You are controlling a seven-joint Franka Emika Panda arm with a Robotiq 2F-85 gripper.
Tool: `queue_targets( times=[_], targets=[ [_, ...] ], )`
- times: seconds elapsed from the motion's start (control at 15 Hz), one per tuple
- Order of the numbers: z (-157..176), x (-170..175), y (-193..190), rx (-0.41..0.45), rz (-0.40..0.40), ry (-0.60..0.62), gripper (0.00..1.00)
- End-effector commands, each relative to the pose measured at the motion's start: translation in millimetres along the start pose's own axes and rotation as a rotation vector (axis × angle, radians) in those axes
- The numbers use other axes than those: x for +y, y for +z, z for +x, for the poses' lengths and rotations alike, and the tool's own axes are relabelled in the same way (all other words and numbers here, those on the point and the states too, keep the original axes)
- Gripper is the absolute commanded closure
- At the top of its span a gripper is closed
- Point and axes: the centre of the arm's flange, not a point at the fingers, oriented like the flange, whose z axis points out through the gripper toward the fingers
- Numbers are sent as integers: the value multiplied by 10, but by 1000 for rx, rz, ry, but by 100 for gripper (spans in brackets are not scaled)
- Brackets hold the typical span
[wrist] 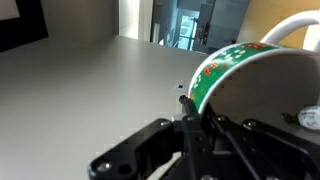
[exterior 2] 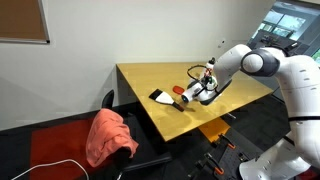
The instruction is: Open the Tupperware, pour the sweets into it, then close the kid
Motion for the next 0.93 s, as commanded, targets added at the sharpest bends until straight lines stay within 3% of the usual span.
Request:
queue_targets(
  times=[0.0,0.6,0.87],
  targets=[
    [72,90,82,-29,-61,22,98],
    [120,155,91,-46,-100,42,98],
    [44,311,99,-35,-30,62,98]
  ],
)
